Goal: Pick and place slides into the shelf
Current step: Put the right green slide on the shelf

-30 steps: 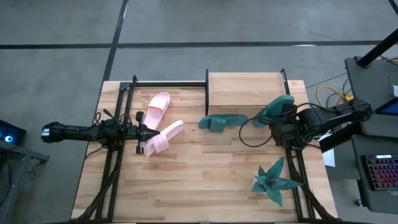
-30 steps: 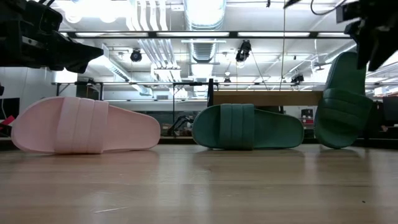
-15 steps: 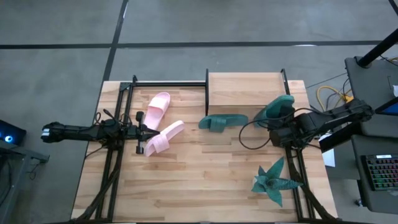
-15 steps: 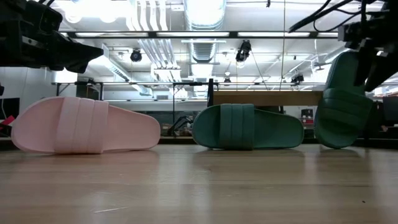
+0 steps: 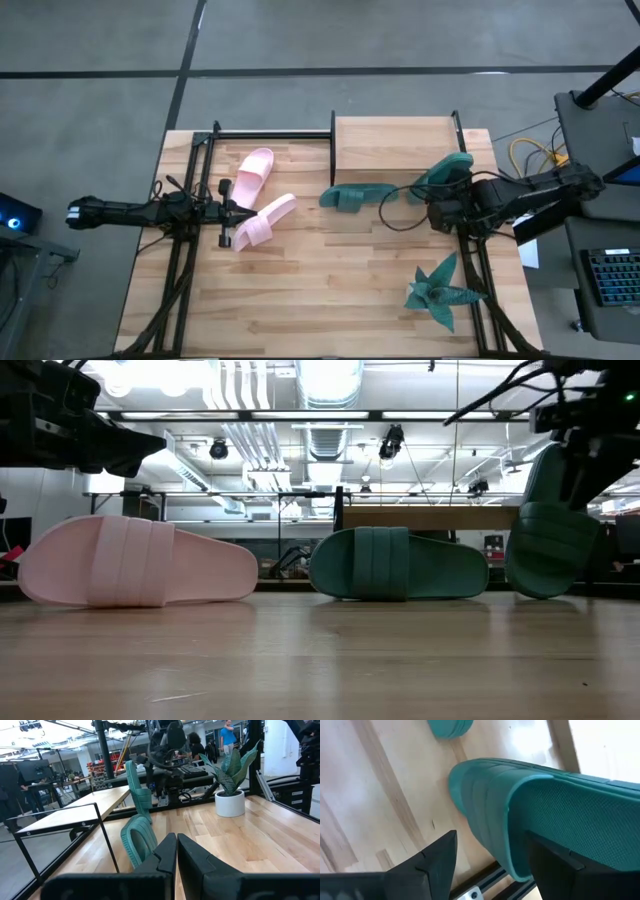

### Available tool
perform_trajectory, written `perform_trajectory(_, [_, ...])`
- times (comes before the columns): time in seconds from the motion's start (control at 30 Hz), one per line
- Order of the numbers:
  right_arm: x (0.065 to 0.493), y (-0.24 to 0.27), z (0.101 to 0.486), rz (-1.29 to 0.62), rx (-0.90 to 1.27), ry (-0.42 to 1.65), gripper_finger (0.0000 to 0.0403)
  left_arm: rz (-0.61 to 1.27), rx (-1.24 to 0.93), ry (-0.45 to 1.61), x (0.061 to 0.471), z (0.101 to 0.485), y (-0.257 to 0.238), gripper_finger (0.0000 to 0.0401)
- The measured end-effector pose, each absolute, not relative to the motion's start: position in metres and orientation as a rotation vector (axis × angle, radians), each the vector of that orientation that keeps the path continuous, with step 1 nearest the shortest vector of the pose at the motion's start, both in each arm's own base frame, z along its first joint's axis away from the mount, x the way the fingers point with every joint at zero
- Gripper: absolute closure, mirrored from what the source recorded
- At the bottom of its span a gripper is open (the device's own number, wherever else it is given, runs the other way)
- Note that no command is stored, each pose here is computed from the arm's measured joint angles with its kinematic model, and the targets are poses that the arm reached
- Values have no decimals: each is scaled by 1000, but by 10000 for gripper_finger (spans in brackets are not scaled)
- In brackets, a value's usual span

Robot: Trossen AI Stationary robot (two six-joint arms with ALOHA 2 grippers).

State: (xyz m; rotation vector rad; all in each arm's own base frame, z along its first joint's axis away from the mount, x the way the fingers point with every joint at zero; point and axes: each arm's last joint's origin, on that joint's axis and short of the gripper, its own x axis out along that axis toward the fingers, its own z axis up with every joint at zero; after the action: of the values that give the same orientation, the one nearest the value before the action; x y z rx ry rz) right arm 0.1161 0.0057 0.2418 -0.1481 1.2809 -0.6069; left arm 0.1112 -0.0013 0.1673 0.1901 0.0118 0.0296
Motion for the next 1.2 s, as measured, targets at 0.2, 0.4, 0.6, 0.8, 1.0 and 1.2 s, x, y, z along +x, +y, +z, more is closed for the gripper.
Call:
perform_trajectory(0.2, [124,-3,238,-628,-95,1329,184,29,191,12,111,167,-1,401])
perform_trajectory(0.4, [130,-9,235,-649,-70,1355,199,29,191,13,111,167,-1,401])
perform_trajectory(0.6, [133,-10,232,-653,-77,1382,258,29,191,13,111,167,-1,401])
perform_trajectory(0.8, [136,-10,230,-654,-86,1402,353,30,191,13,111,167,-1,401])
perform_trajectory(1.0, [136,-10,230,-651,-87,1402,390,30,191,13,111,167,-1,401])
perform_trajectory(1.2, [139,-9,238,-631,-83,1384,393,30,191,13,111,167,-1,401])
